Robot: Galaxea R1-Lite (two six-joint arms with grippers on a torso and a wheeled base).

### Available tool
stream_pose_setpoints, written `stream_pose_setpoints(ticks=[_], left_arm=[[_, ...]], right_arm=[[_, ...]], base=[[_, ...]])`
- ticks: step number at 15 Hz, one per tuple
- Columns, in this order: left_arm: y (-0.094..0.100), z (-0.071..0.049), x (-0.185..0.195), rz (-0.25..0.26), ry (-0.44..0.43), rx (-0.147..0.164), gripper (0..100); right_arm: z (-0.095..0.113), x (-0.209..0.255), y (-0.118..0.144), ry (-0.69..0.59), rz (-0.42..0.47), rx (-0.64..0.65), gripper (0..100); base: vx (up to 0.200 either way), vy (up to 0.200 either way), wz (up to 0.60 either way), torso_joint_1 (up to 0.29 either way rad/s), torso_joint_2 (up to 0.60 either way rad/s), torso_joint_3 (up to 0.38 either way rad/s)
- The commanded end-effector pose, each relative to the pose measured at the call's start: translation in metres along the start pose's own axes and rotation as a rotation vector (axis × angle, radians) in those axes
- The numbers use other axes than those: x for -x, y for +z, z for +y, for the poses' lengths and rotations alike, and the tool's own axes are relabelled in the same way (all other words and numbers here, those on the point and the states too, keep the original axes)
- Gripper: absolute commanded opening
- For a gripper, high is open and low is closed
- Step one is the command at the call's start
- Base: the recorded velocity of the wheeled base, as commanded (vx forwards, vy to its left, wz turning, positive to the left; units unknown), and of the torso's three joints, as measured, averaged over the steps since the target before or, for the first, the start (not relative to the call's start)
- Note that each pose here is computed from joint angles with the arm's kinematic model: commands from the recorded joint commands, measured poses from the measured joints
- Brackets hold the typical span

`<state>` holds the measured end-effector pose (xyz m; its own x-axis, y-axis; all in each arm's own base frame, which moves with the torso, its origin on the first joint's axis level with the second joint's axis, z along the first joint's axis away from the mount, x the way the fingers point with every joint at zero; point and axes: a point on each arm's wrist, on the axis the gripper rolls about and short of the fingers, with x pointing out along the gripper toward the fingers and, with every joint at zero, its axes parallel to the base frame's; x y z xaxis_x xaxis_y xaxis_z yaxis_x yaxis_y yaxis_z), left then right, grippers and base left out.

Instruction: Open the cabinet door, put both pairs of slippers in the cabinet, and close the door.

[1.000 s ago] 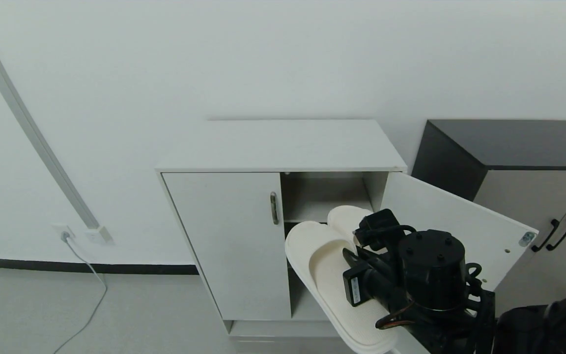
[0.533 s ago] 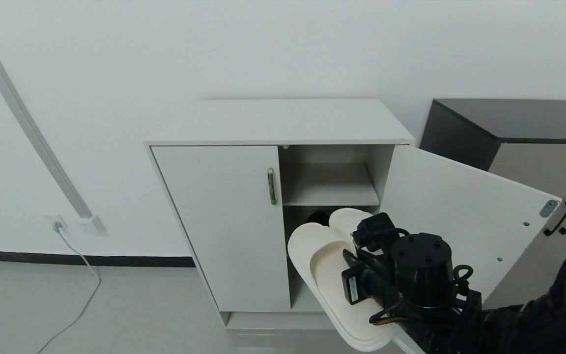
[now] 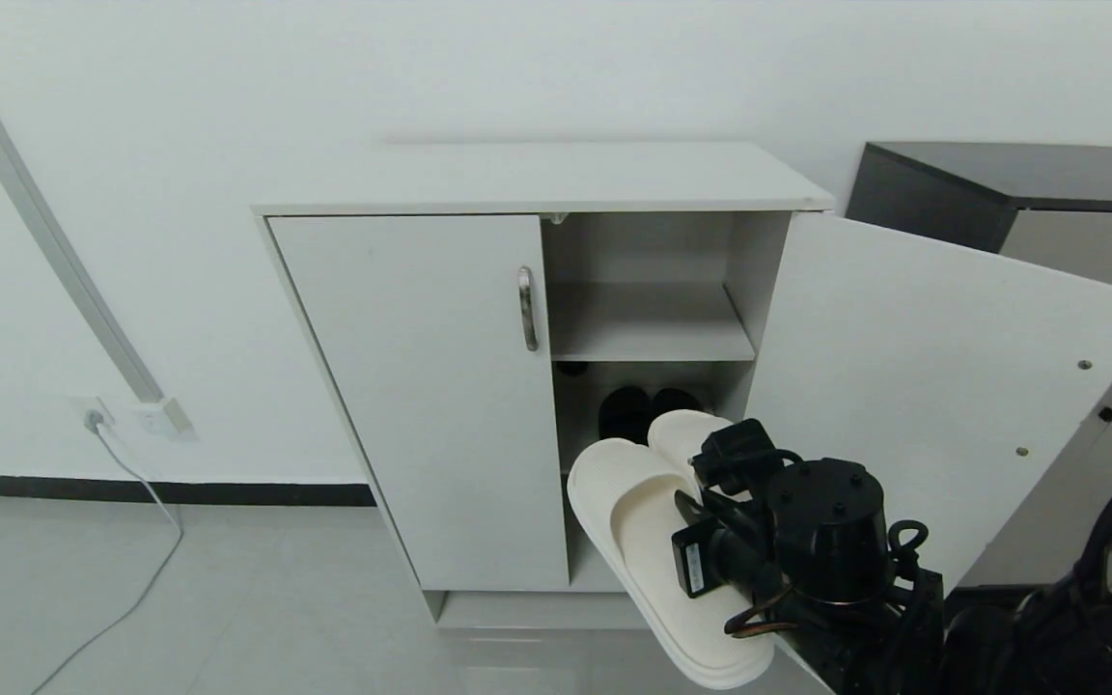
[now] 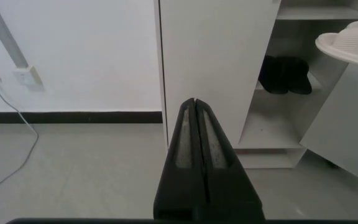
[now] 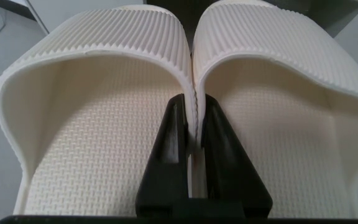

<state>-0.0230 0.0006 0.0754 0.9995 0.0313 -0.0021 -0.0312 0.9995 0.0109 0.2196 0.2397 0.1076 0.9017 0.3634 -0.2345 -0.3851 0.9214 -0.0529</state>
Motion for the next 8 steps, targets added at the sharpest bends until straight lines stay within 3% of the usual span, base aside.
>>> stream_pose_setpoints(ticks=[1,8], left_arm=[[0.0000,0.0000,-0.0001,0.001,0.001,0.000,0],[0.0000,0.0000,-0.0001,0.001,0.001,0.000,0]], right_arm=[[-0.0001,0.0005,0.0003,0.000,-0.001,0.000,0],[0.0000,0.0003,-0.0001,0.000,0.000,-0.001,0]], base=[[0.000,0.000,0.00,-0.100,0.45,0.339],[0.000,0.000,0.00,-0.053,0.43,0.369]])
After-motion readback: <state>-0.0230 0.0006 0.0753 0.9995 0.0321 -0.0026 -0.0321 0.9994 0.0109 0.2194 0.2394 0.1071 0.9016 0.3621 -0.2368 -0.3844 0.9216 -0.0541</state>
